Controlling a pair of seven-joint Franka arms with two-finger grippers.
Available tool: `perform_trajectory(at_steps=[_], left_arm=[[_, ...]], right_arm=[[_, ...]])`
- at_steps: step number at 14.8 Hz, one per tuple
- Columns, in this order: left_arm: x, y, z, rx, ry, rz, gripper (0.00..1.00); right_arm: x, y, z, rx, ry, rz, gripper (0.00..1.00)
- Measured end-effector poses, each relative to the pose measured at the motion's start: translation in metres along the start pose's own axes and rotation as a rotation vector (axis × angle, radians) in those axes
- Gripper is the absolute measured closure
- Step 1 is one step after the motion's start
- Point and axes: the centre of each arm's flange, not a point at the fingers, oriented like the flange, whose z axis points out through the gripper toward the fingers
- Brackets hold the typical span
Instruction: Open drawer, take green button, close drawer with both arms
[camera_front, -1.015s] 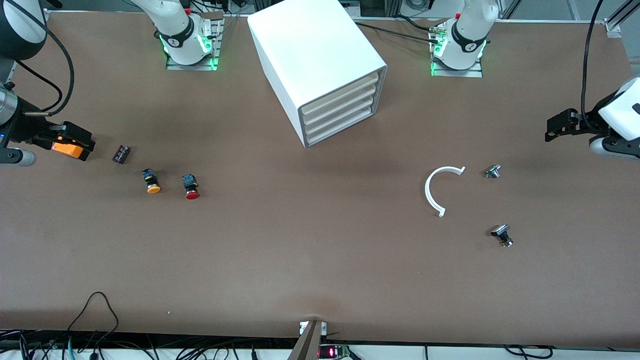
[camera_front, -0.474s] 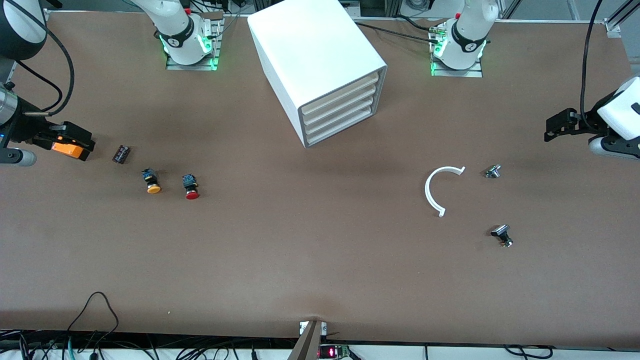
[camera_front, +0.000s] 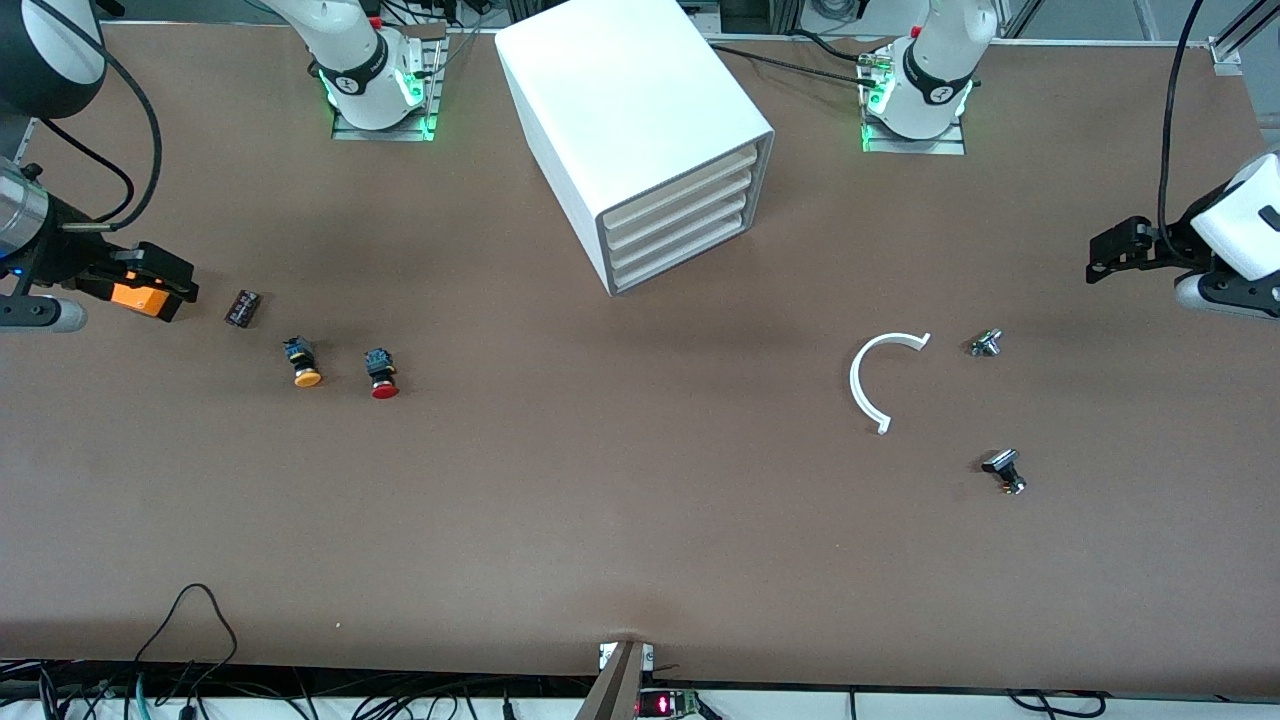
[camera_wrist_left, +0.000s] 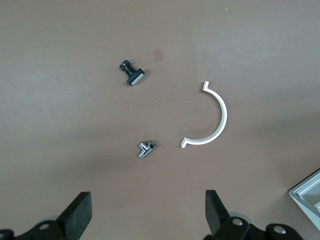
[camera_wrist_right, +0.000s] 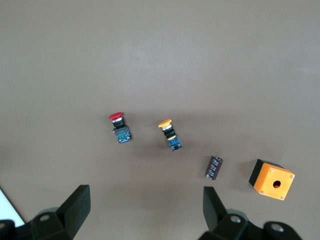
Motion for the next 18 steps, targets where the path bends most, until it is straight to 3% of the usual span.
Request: perform_trajectory(at_steps=[5,9,10,13,18], left_arm=[[0.008,0.000,0.012,-0.005,-0.021,0.003,0.00],[0.033,0.000,0.076,-0.035,-0.130,0.012,0.00],[0.037,0.002,0.090,-0.074,-0.153,0.007,0.00],[0.050,0.020,0.136,-0.260,-0.215,-0.012,0.00],[0.064,0.081,0.264,-0.695,-0.382,-0.115,0.00]], right_arm=[[0.003,-0.008,0.006,-0.002,-0.005,-0.012,0.00],[0.004,-0.008,0.001,-0.002,0.006,-0.012,0.00],[0.004,-0.008,0.001,-0.002,0.007,-0.012,0.00],[0.005,-0.008,0.005,-0.003,-0.002,-0.012,0.00],[0.019,-0.029,0.043,-0.012,-0.064,-0.043,0.00]])
